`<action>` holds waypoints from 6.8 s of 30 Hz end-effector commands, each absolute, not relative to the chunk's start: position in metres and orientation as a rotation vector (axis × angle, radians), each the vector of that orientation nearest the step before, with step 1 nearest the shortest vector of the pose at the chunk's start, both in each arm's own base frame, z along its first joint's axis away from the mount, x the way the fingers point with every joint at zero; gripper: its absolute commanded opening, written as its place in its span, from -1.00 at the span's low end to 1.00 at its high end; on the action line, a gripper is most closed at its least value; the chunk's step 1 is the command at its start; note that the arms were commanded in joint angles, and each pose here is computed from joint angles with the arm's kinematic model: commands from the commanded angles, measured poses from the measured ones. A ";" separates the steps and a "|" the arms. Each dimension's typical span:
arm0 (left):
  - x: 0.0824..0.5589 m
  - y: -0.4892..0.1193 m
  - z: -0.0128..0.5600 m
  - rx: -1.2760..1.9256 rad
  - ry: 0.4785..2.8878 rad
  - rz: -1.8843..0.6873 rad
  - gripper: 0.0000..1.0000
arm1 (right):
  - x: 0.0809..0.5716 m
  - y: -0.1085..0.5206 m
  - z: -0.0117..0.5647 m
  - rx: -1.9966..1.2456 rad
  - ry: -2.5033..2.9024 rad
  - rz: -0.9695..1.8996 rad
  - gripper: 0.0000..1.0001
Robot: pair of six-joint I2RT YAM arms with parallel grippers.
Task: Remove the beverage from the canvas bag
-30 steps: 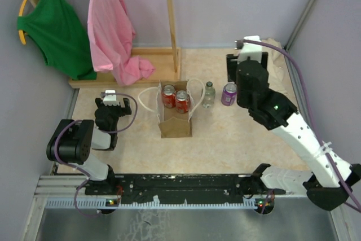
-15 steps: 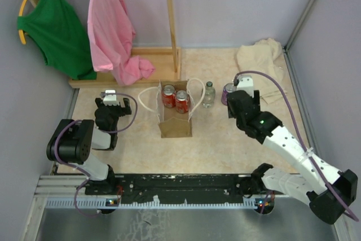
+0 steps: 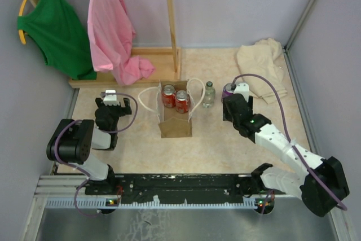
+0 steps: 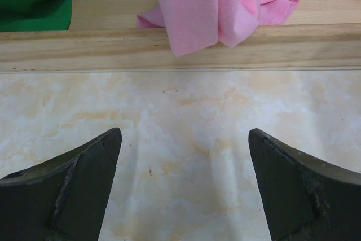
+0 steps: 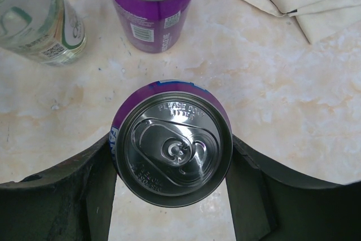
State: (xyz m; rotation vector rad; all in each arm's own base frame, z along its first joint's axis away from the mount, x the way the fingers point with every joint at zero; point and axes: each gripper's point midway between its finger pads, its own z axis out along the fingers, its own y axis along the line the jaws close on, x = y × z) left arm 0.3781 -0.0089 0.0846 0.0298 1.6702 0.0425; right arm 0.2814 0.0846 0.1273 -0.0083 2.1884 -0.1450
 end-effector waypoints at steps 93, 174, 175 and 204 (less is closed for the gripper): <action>0.383 -0.010 0.092 0.031 1.640 0.045 1.00 | 0.368 0.349 0.172 -0.938 2.005 0.134 0.88; 0.383 -0.010 0.092 0.030 1.640 0.044 1.00 | 0.333 0.269 0.442 -0.382 1.540 0.059 -1.00; 0.383 -0.010 0.092 0.030 1.640 0.046 1.00 | 0.333 0.259 0.444 -0.358 1.536 0.028 -1.00; 0.383 -0.010 0.092 0.031 1.640 0.046 1.00 | 0.293 0.186 0.247 -0.255 1.982 0.054 -1.00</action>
